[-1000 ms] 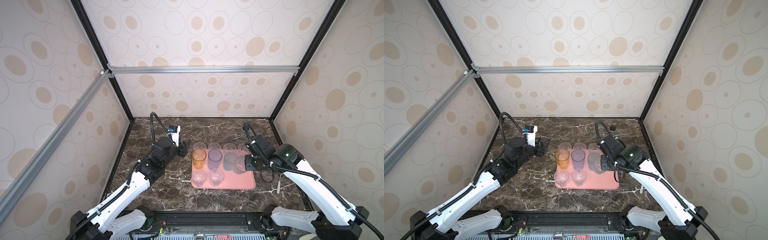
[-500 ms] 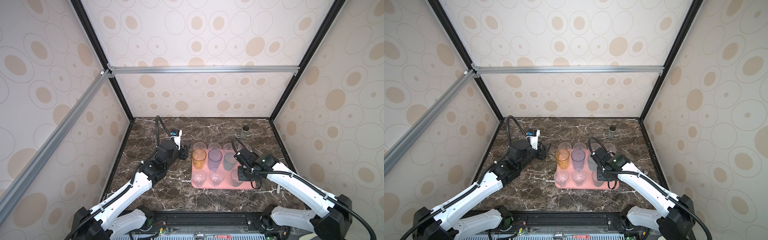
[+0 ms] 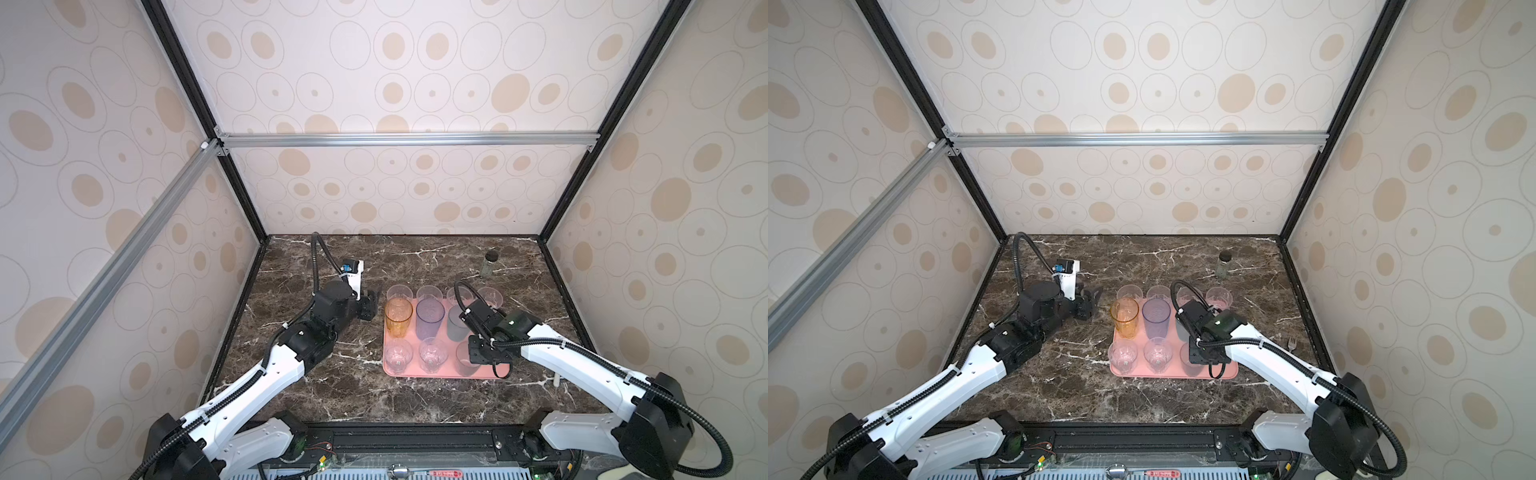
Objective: Place the glasses into the tray
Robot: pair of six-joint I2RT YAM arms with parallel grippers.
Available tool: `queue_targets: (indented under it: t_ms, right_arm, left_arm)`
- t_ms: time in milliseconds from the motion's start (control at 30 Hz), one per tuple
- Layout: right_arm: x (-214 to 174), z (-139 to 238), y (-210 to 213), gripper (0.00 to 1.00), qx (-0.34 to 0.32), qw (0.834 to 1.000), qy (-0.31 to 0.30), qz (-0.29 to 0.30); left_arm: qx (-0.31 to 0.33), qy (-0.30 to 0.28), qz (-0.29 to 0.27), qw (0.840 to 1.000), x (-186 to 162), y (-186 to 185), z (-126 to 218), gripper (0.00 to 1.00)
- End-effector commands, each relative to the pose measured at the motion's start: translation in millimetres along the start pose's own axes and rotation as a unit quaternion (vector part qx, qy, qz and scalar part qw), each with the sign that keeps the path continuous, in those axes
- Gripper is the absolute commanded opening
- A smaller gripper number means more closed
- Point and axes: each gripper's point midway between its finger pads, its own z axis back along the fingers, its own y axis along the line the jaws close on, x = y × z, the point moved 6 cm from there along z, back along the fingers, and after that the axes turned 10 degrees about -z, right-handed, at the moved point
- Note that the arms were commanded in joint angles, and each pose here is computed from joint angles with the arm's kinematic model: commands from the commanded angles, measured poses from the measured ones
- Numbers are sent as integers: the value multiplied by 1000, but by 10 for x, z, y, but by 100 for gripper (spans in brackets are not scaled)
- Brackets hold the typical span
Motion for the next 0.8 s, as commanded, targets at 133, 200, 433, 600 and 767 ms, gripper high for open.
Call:
queue_targets:
  t_ms: [133, 200, 433, 600, 767]
  right_arm:
    - [-9, -95, 17, 0, -5, 1000, -3, -14]
    - [-8, -108, 21, 0, -5, 1000, -4, -15]
    - [-10, -94, 21, 8, -9, 1000, 0, -12]
    - [11, 30, 18, 26, -2, 1000, 0, -11]
    - [87, 301, 25, 36, 13, 1000, -10, -6]
  left_arm:
    - [-2, -13, -6, 1000, 53, -27, 13, 60]
    - [-1, -13, -6, 1000, 47, -21, 10, 60]
    - [9, -14, -10, 1000, 42, 5, 30, 60]
    - [15, -13, -17, 1000, 61, 18, 44, 61]
    - [43, 3, -28, 999, 61, 85, 40, 61]
